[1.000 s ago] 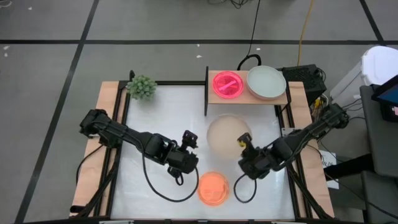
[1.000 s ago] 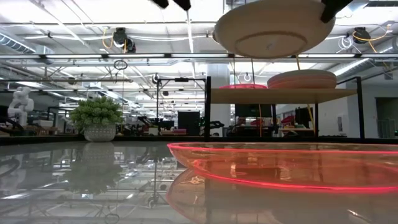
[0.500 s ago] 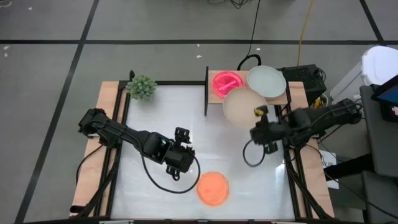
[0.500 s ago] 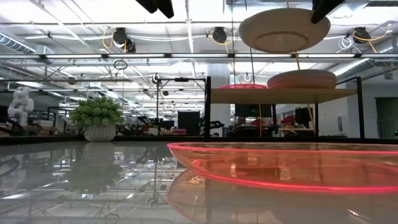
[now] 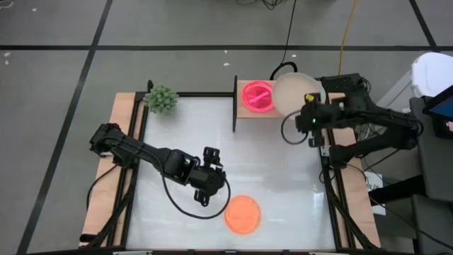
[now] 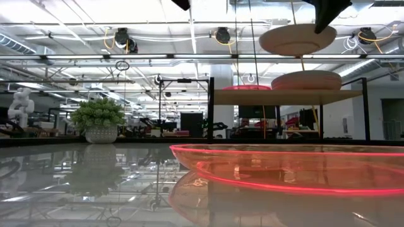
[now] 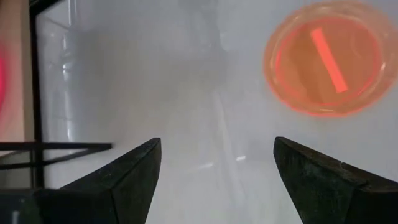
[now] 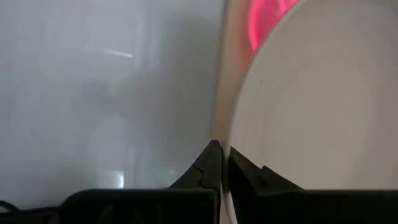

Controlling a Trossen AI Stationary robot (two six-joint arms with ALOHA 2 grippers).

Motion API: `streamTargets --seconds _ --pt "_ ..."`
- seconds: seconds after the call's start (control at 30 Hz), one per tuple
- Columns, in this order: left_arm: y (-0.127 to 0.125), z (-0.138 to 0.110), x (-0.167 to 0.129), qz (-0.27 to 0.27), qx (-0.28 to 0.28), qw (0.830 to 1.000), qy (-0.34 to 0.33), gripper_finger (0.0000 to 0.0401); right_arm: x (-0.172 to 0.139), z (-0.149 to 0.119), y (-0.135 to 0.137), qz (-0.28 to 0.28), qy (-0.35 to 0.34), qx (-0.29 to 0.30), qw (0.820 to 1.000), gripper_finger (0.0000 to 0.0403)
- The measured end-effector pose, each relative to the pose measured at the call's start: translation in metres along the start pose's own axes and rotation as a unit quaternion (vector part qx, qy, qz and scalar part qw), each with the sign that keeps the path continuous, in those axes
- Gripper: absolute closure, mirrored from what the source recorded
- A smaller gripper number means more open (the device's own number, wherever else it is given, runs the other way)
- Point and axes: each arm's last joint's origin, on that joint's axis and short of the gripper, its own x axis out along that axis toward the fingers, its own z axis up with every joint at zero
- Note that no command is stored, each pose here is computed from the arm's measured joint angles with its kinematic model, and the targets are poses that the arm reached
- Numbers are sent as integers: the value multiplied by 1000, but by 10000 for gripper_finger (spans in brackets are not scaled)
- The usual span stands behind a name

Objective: Place and stack plates onto a shelf
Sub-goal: Stack the brown plate on top of the gray plate on the shelf

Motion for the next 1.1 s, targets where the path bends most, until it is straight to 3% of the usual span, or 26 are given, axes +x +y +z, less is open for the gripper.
streamTargets --seconds 0.2,0.63,1.1 --pt "-12 4 -4 -15 20 999 -21 87 -5 -9 -23 -4 2 25 1000 403" --pt "-37 8 -13 -32 68 996 -55 87 17 -23 -56 2 38 76 996 403" --pt "-40 8 -14 -34 67 996 -57 87 65 -35 -61 32 77 104 991 403"
